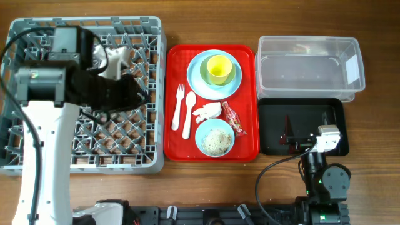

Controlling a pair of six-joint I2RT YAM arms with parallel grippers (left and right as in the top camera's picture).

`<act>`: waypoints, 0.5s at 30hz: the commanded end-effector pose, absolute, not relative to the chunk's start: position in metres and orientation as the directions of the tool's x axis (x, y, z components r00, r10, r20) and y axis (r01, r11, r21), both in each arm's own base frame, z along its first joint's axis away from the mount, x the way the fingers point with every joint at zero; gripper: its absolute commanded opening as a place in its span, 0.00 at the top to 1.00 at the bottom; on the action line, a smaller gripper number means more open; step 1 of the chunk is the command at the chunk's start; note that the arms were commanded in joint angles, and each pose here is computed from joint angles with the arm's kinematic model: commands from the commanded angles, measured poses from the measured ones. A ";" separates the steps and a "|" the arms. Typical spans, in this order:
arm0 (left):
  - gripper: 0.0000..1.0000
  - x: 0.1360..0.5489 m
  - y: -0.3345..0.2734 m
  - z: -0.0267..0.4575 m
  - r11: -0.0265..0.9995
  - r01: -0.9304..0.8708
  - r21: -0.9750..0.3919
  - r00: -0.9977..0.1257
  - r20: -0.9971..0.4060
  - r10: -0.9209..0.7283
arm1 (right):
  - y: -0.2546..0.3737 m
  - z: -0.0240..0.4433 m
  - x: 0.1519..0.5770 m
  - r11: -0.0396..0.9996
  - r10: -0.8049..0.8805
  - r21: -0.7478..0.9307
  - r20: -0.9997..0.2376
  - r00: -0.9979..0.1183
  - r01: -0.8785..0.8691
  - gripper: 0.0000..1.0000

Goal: Sort waste into correct bins and load items into the dishwasher rack
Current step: 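Move the left gripper over the red tray and grasp the white spoon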

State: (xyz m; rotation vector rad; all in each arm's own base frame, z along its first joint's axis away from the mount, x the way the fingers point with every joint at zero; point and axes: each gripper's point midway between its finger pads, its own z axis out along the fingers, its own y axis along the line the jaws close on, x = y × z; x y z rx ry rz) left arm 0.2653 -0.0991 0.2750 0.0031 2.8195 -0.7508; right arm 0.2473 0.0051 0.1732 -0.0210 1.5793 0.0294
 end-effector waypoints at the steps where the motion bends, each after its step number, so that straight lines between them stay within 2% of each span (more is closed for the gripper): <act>1: 0.68 0.275 -0.118 0.281 0.839 0.143 -0.525 -0.960 -0.280 -0.012 | 0.008 0.174 0.247 0.999 0.001 0.001 -1.000 -0.003 -0.045 0.00; 2: 0.59 0.281 -0.118 0.283 0.838 0.157 -0.522 -0.952 -0.306 -0.012 | 0.008 0.174 0.247 0.999 0.001 0.001 -1.000 -0.003 -0.045 0.00; 5: 0.83 0.287 -0.119 0.283 0.844 0.164 -0.510 -0.944 -0.329 -0.015 | 0.008 0.173 0.247 0.999 0.001 0.001 -1.000 -0.009 -0.045 0.00; 6: 0.85 0.289 -0.117 0.278 0.863 0.135 -0.487 -0.947 -0.319 -0.031 | 0.008 0.173 0.247 0.999 0.001 0.001 -1.000 -0.009 -0.045 0.00; 9: 0.87 0.291 -0.104 0.257 0.942 0.006 -0.334 -0.951 -0.293 -0.097 | 0.008 0.173 0.247 0.999 0.001 0.001 -1.000 -0.009 -0.045 0.00; 15: 0.83 0.299 -0.140 0.228 0.977 0.041 -0.210 -0.931 -0.363 -0.039 | 0.008 0.173 0.247 0.999 0.001 0.001 -1.000 -0.009 -0.045 0.00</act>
